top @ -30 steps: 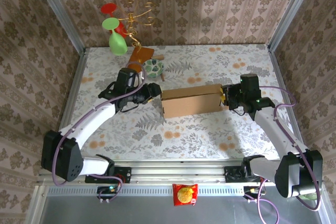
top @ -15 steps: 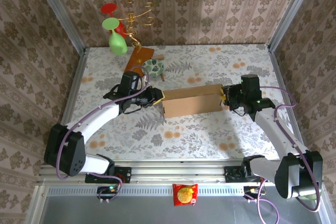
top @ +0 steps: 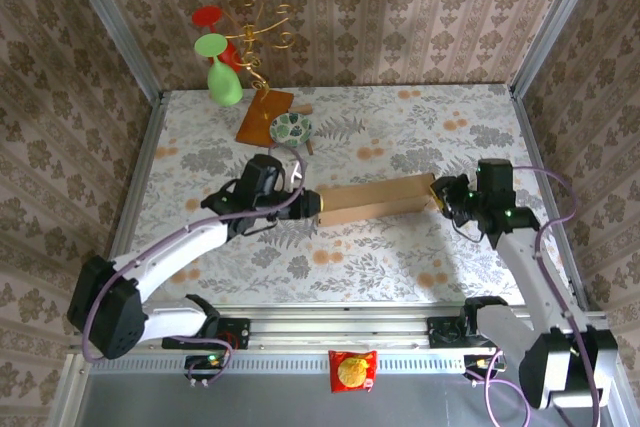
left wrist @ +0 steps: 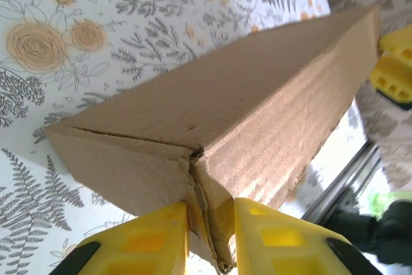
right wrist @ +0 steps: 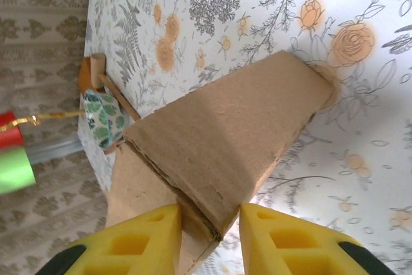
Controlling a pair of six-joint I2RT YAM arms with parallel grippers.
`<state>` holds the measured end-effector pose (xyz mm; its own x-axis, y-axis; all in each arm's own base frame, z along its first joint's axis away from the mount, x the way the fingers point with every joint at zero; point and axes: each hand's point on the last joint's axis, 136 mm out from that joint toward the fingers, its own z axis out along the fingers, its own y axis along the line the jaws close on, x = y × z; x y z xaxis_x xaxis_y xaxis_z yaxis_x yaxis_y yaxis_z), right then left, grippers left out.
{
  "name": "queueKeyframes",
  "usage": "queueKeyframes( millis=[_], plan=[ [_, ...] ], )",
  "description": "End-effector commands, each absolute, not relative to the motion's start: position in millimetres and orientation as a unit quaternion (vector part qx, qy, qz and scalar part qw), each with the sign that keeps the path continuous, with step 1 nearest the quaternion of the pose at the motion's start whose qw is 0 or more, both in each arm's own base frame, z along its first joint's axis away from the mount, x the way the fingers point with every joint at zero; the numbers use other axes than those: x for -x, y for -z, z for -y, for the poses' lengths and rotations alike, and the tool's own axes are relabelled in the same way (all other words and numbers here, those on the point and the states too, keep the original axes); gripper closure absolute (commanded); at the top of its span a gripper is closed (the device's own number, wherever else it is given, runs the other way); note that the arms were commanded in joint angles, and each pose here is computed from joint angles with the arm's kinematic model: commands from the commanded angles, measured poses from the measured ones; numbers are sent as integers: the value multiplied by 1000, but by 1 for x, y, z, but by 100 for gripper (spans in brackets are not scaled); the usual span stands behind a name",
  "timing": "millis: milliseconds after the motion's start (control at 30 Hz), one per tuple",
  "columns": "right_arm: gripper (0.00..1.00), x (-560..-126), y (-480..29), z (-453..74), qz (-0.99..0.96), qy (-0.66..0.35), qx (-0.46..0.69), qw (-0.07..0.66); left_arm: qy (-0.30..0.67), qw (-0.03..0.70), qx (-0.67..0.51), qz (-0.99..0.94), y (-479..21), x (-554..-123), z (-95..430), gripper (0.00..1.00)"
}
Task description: Fold the paper box
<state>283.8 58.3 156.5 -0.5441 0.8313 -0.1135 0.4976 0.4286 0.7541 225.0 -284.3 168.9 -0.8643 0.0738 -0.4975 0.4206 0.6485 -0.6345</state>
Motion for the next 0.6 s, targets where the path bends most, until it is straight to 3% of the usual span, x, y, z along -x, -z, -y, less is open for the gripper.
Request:
queueKeyframes(
  millis=[0,167,300,467,500,533,567],
  plan=[
    [69,-238,-111,-66,-854,-315,-365,194,367,240,-206,-875,-145,-208,285,76],
    [63,-221,-85,-61,-827,-326,-409,207,361,213,-195,-887,-112,-196,282,75],
    [61,-223,-87,-55,-819,-318,-425,217,361,218,-175,-890,-117,-204,283,74],
    [40,-227,-118,-33,-840,-250,-412,249,359,250,-104,-893,-149,-231,262,60],
    [21,-229,-126,-27,-845,-229,-410,256,363,260,-77,-891,-156,-241,252,53],
    [0,-232,-136,-20,-848,-209,-407,267,365,269,-51,-890,-163,-249,241,8],
    [0,-234,-144,-14,-851,-191,-404,276,370,281,-31,-885,-170,-257,231,0]
  ],
)
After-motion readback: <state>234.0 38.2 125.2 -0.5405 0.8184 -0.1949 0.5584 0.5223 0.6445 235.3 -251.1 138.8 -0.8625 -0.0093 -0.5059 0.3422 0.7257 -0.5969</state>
